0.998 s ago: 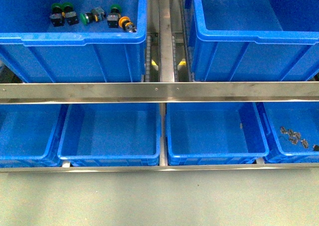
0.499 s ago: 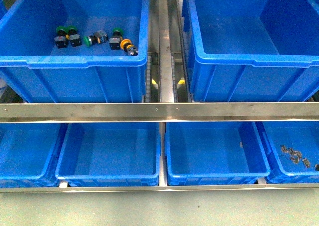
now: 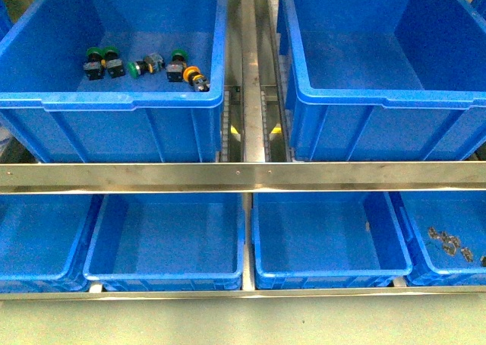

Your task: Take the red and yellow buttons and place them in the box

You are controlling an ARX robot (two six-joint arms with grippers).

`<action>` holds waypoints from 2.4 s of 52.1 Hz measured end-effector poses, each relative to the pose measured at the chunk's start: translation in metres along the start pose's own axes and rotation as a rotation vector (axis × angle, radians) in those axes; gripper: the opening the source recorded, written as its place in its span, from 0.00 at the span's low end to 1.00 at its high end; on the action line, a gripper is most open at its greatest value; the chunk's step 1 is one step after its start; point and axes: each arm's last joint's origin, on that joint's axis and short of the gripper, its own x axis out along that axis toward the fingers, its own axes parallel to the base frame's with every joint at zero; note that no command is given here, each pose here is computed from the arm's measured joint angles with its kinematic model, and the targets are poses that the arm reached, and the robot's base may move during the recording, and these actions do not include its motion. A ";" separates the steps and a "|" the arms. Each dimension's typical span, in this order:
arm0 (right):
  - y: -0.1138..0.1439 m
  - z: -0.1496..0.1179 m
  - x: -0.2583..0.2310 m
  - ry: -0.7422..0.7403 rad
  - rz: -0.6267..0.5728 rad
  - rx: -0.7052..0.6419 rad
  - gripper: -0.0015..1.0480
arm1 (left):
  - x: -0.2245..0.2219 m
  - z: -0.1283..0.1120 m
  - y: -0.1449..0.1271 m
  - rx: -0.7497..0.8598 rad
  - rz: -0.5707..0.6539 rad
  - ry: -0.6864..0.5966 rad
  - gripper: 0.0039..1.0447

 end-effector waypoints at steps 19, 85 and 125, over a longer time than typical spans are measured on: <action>0.001 0.000 -0.001 -0.002 -0.004 -0.020 0.23 | -0.001 0.004 -0.009 0.092 0.007 -0.094 0.92; 0.009 0.003 -0.010 -0.016 -0.017 -0.116 0.23 | -0.001 -0.001 0.000 0.405 0.133 -0.247 0.02; 0.002 -0.013 -0.035 -0.019 -0.093 -0.385 0.23 | -0.001 -0.001 0.000 0.406 0.134 -0.247 0.92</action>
